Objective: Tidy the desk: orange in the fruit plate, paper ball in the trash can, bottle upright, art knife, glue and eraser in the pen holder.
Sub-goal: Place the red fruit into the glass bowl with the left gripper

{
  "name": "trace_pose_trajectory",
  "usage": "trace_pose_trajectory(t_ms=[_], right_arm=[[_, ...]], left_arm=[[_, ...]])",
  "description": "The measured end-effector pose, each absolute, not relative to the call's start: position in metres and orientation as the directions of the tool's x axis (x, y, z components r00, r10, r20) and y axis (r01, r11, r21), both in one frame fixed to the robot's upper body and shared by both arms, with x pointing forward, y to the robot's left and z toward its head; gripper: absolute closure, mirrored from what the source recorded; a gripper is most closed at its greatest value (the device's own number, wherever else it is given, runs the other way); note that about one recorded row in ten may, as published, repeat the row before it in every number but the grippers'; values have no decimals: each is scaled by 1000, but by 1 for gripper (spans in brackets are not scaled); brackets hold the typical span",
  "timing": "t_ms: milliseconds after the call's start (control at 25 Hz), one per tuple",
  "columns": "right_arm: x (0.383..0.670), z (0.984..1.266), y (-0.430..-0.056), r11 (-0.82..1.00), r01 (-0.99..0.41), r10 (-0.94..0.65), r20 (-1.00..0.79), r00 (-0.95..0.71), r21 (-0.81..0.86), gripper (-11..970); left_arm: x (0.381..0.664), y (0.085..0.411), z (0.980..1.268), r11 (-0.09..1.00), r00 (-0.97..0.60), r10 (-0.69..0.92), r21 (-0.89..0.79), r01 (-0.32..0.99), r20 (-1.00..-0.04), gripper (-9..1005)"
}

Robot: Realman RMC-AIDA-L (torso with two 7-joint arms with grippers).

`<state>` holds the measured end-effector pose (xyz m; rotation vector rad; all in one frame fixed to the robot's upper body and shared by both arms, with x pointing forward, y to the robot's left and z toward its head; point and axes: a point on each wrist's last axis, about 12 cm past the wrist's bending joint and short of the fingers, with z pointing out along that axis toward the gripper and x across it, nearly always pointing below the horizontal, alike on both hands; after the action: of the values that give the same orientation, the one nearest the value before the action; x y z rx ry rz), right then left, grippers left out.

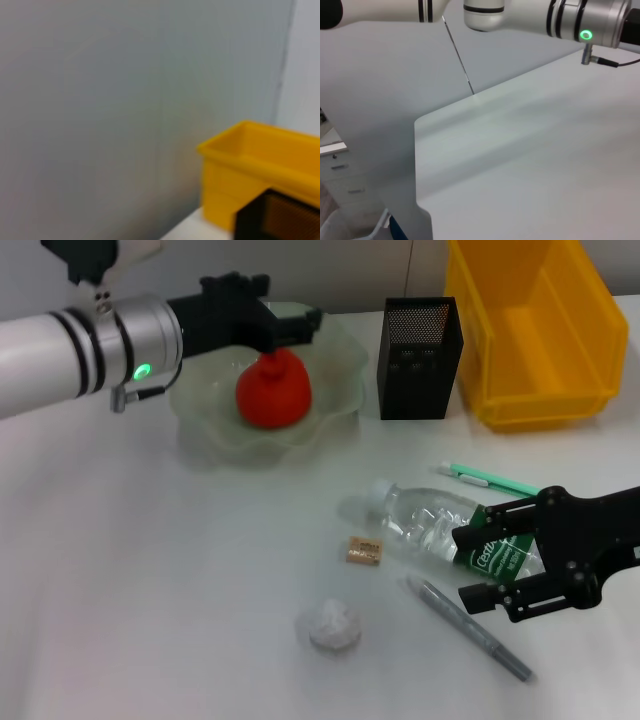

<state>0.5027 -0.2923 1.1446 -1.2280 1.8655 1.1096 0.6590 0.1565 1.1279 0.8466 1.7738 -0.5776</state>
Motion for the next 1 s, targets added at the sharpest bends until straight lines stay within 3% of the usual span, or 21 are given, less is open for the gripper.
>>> trace_pose_trajectory(t_ms=[200, 240, 280, 320, 520, 560, 640, 1000], right_arm=[[506, 1148, -291, 201, -934, -402, -844, -354, 296, 295], [506, 1150, -290, 199, -934, -406, -843, -354, 296, 296], [507, 1151, -290, 200, -934, -414, -839, -354, 295, 296], [508, 1153, -289, 200, -934, -421, -834, -356, 297, 296], [512, 1161, -281, 199, -931, -500, -785, -365, 306, 297], [512, 1162, -279, 200, -930, -517, -773, -367, 307, 297], [515, 1168, -275, 204, -930, -550, -750, -367, 306, 298], [541, 1202, -225, 199, -936, -782, -528, -331, 292, 299]], left_arm=[[648, 160, 1130, 577, -190, 250, -11, 817, -950, 190], [636, 165, 1132, 518, -172, 230, -29, 855, -958, 156], [636, 165, 1132, 518, -172, 230, -29, 855, -958, 149], [609, 184, 1132, 426, -144, 205, -44, 904, -968, 143], [585, 207, 1128, 372, -139, 193, -59, 927, -971, 131], [564, 233, 1127, 308, -141, 200, -75, 948, -970, 132], [547, 254, 1126, 246, -147, 214, -93, 965, -966, 133], [510, 301, 1112, 236, -202, 233, -146, 961, -951, 136]])
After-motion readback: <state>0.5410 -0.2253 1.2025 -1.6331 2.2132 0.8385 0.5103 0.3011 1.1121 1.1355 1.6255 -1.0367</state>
